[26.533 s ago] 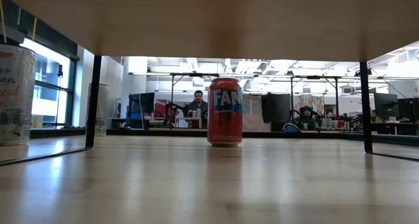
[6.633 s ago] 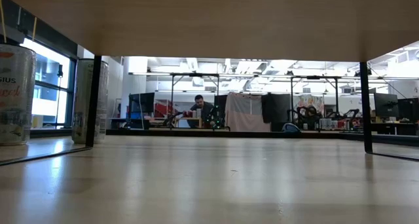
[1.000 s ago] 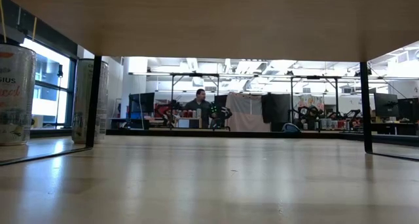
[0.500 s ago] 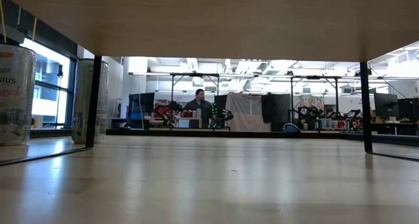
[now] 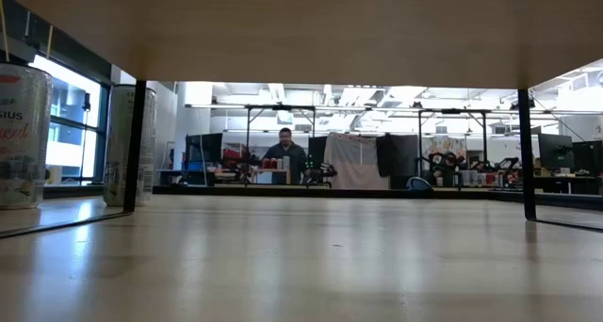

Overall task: Place canned beverage on shelf
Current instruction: Put the red soda can on the shelf

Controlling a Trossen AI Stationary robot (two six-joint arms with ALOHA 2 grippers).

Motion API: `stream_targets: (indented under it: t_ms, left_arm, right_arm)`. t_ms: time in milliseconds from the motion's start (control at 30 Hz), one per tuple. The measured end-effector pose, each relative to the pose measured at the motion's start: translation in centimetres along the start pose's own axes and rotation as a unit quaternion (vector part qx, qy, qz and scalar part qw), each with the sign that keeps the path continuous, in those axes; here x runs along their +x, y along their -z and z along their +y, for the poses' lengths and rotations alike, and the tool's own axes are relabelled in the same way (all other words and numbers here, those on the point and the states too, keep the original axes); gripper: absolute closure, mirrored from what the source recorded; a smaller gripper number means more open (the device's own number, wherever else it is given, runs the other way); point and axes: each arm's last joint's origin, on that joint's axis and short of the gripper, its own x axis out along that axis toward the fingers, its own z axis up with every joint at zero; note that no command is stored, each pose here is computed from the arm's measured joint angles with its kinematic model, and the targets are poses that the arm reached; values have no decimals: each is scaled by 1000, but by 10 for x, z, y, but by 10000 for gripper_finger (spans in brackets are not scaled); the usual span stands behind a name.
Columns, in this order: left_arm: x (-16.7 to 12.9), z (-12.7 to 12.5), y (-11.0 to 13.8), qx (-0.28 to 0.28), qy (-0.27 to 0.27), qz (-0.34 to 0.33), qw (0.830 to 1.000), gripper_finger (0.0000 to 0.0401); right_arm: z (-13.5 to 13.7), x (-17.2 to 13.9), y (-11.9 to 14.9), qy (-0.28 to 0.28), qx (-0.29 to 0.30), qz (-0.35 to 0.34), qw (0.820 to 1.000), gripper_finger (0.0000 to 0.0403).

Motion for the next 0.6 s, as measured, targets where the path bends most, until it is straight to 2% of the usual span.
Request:
stream_targets:
  t_ms: [200,400,600]
  left_arm:
    - [1,0,-2,-2,11,10,1000,62]
    - [2,0,-5,7,3,-12,1000,62]
    - [2,-1,-5,1,18,12,1000,62]
  right_arm:
    - [-5,10,0,-20,3,3,1000,172]
    - [-8,15,-1,-16,0,4,1000,172]
    - [-8,15,-1,-16,0,4,1000,172]
